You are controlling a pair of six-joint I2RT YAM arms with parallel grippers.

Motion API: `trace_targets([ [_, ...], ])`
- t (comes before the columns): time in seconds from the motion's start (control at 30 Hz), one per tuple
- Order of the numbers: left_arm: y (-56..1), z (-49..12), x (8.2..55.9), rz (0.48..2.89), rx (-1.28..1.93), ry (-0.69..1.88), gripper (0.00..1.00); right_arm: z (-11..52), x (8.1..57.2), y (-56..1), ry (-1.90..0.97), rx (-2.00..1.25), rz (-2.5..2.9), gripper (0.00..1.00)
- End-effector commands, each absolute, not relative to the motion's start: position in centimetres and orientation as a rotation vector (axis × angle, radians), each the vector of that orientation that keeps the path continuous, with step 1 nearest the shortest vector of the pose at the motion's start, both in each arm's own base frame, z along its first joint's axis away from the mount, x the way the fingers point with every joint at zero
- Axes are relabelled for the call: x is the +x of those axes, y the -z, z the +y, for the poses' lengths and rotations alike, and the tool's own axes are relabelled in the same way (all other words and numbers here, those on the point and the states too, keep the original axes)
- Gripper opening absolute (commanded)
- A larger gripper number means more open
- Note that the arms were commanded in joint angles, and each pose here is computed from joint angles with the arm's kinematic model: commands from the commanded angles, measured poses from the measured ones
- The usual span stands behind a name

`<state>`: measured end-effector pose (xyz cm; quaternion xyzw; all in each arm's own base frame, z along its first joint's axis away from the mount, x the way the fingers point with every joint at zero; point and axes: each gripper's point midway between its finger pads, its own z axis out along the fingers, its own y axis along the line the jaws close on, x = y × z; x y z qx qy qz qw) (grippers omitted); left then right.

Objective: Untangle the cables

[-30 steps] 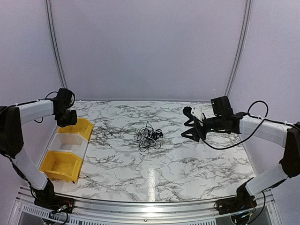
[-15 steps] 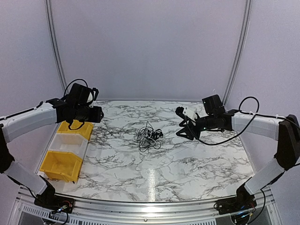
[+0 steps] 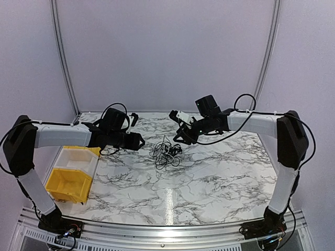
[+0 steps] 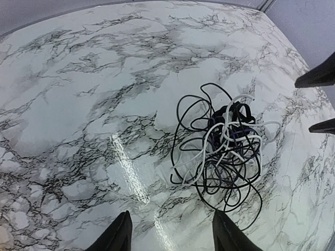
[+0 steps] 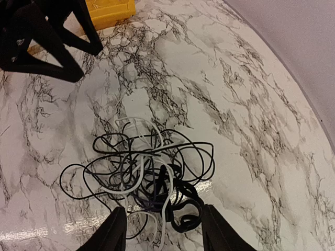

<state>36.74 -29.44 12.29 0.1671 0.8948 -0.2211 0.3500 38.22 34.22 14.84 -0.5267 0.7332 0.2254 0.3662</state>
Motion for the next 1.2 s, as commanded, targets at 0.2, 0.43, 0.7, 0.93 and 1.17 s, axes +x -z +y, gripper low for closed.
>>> trace_targets([
  [0.2,-13.5,-30.6,36.3,2.276,0.290,0.714,0.56,40.4,43.0,-13.9,-0.663,-1.324,1.887,0.49],
  [0.43,-13.5,-29.8,35.8,2.276,0.264,0.699,0.56,41.5,44.1,-13.0,-0.671,-1.297,1.894,0.42],
  [0.7,-12.2,-30.3,35.8,2.296,0.270,0.713,0.56,41.7,43.5,-13.2,-0.711,-1.302,1.871,0.14],
  [0.93,-13.1,-31.3,36.2,2.231,0.306,0.693,0.59,41.6,42.5,-18.9,-0.739,-1.278,1.770,0.00],
  [1.17,-16.7,-33.2,35.6,2.025,0.435,0.556,0.70,40.1,38.4,-28.4,-0.781,-1.260,1.611,0.00],
])
